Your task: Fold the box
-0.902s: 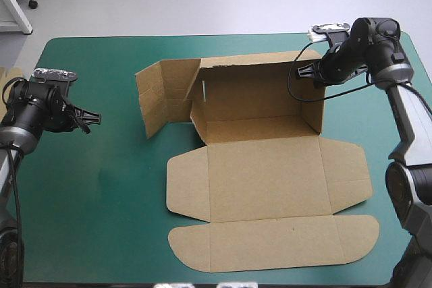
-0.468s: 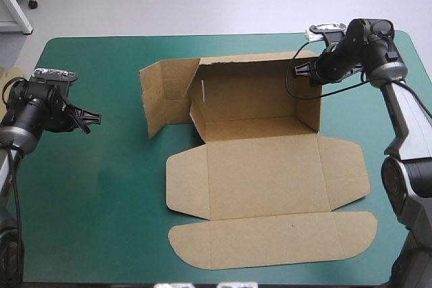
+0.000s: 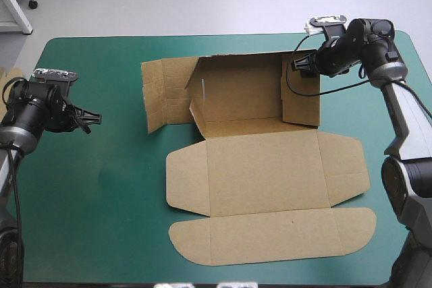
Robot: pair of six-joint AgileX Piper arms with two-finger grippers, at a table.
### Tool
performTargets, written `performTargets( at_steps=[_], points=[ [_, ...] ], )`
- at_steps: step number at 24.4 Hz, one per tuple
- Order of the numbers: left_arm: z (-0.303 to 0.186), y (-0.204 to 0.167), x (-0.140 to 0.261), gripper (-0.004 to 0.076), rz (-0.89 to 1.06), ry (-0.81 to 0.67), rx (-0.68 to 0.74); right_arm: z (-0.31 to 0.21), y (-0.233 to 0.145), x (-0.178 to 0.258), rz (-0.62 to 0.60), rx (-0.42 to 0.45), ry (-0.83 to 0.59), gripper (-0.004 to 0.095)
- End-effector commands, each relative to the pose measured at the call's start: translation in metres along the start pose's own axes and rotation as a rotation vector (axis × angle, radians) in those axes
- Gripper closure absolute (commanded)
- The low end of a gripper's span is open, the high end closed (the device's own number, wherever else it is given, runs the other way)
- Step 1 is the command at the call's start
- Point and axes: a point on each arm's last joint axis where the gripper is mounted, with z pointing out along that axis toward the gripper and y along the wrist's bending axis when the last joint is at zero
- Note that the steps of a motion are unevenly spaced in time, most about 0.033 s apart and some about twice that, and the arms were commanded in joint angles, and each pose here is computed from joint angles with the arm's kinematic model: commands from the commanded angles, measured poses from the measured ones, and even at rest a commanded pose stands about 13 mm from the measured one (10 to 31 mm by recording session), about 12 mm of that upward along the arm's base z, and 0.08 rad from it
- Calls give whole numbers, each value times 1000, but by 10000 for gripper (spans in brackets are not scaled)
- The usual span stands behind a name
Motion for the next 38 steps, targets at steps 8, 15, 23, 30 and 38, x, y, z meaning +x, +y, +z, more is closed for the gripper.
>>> performTargets(
  at_steps=[8,15,23,30,38],
  points=[
    [-19,4,-7,645,10,-90,-12,-38,3,5,-7,-8,-24,348],
    [-19,4,-7,645,9,-90,-11,-71,11,51,-15,5,-136,358],
    [-19,4,-7,645,11,-89,-7,-74,21,101,-23,3,-341,346],
    [-19,3,-5,645,20,-69,0,-22,17,94,-52,52,-403,300],
    [-19,3,-5,645,22,-65,8,2,13,93,-40,54,-364,708]
  ],
)
